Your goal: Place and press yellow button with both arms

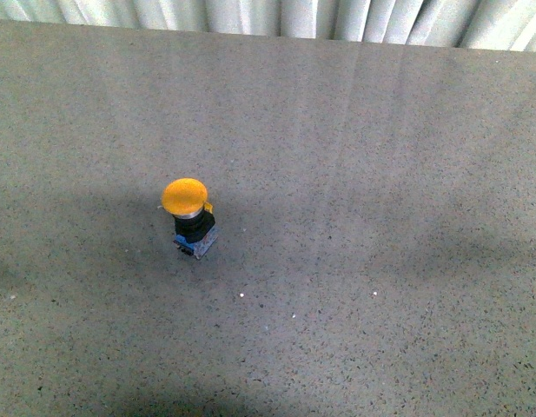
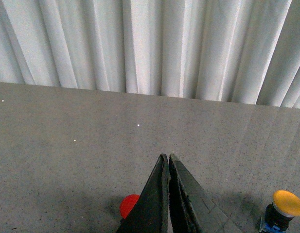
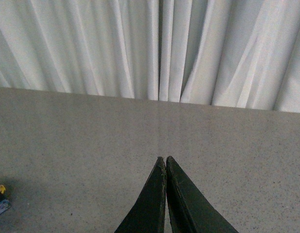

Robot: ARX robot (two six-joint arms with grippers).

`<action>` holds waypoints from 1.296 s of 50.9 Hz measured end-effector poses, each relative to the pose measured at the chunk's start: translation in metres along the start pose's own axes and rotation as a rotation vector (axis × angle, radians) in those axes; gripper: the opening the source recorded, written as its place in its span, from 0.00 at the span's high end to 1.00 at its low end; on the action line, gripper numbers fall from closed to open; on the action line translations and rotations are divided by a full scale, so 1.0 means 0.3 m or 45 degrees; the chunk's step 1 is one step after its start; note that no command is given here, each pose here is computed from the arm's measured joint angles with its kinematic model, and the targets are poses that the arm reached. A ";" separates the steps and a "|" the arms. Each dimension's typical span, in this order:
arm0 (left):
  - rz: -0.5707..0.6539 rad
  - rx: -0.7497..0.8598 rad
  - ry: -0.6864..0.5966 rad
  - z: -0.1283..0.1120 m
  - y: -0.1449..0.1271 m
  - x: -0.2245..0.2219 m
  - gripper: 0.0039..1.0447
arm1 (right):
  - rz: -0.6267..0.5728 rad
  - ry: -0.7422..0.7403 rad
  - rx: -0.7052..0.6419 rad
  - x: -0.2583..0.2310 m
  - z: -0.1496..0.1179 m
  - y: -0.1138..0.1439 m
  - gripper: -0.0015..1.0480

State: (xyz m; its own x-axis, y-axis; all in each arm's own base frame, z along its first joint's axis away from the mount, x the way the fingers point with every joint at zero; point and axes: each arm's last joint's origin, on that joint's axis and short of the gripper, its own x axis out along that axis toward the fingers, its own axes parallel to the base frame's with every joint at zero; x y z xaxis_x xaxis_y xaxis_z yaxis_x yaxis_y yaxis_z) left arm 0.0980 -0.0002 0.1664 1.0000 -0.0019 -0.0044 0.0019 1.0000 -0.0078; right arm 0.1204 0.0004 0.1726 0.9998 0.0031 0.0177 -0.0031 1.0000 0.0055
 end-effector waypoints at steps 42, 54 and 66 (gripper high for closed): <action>0.000 0.000 0.000 0.000 0.000 0.000 0.88 | -0.002 0.004 -0.003 -0.078 -0.009 0.000 0.86; 0.000 0.000 0.000 0.000 0.000 0.000 0.38 | -0.002 0.004 -0.003 -0.078 -0.009 0.000 0.37; 0.000 0.002 0.000 0.000 0.000 0.000 0.07 | -0.002 0.004 -0.003 -0.078 -0.009 0.000 0.08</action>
State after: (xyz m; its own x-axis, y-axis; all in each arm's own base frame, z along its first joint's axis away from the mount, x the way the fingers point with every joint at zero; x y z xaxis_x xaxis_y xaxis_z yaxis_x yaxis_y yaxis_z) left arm 0.0980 -0.0002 0.1664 1.0000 -0.0023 -0.0044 0.0023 1.0000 -0.0059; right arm 0.0969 0.0003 0.1695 0.9999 0.0011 0.0147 -0.0012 1.0000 0.0033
